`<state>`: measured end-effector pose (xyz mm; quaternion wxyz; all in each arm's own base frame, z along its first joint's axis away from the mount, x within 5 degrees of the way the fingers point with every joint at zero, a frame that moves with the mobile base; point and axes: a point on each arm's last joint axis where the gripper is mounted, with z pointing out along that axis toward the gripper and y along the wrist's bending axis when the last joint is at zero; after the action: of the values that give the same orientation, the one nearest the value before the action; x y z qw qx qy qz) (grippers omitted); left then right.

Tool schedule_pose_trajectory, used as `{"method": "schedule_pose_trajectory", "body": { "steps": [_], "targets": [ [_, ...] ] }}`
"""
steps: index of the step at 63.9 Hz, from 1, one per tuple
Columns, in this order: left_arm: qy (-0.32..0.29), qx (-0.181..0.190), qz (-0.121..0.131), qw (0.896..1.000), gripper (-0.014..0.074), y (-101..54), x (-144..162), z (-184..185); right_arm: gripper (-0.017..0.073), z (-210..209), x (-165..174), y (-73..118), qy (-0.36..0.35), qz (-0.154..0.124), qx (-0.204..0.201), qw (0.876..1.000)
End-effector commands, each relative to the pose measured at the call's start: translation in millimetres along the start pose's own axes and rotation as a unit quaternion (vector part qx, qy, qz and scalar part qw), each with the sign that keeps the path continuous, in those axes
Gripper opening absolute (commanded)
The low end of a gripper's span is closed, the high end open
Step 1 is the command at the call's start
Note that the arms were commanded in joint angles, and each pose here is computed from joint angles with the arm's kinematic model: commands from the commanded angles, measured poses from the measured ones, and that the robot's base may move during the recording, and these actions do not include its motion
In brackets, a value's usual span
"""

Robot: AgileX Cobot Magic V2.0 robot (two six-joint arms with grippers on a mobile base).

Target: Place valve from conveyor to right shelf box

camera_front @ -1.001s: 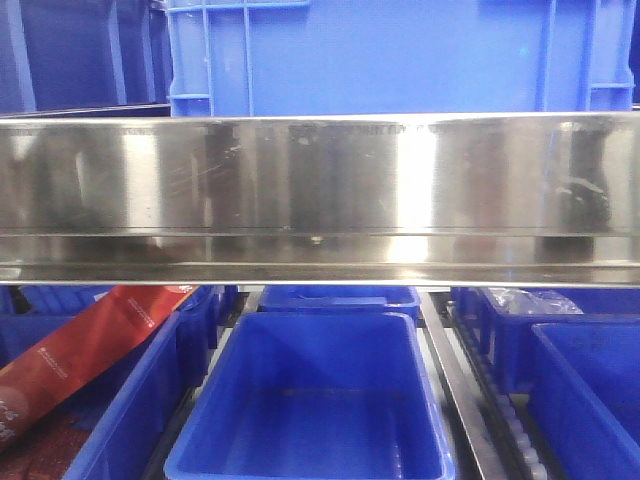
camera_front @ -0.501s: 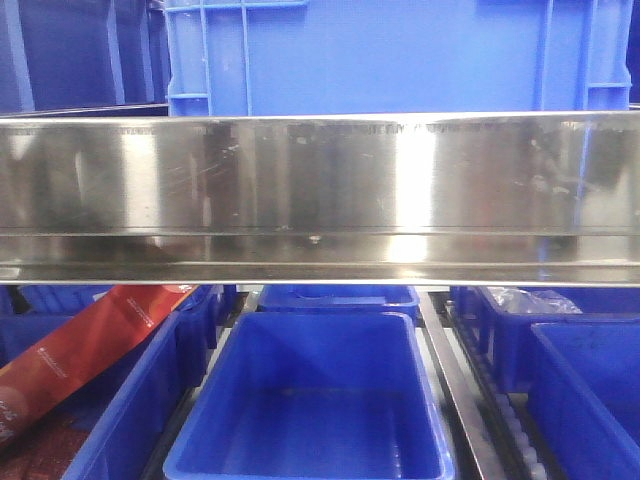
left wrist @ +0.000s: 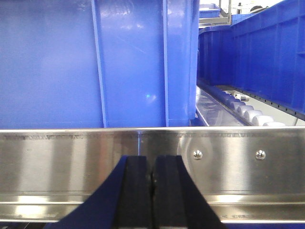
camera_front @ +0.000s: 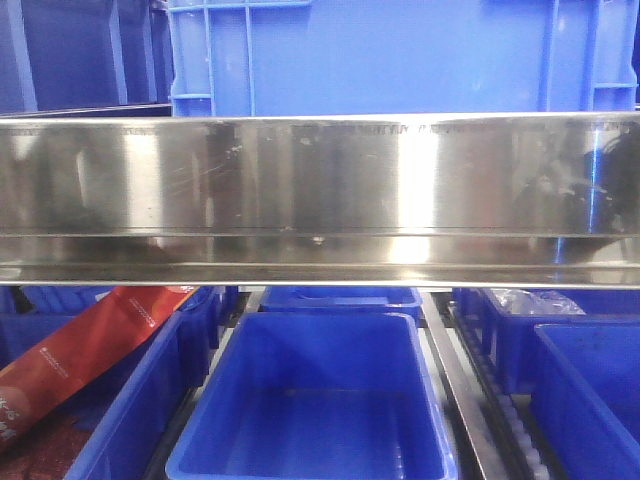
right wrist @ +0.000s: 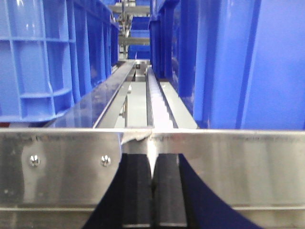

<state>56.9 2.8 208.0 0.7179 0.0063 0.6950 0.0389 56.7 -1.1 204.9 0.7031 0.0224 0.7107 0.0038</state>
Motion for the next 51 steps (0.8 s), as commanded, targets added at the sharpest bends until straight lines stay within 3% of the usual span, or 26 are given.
{"method": "schedule_pose_trajectory", "body": {
  "steps": [1, 51],
  "targets": [
    [-0.013, 0.000, -0.005, 1.000, -0.0111, 0.0, -2.7, -0.6, -0.0162, -0.2, -2.2, -0.6, -0.016, -0.004, 0.004, 1.000],
    [-0.013, 0.000, -0.005, 1.000, -0.0111, 0.0, -2.7, -0.6, -0.0162, -0.2, -2.2, -0.6, -0.016, -0.004, 0.004, 1.000]
  ]
}}
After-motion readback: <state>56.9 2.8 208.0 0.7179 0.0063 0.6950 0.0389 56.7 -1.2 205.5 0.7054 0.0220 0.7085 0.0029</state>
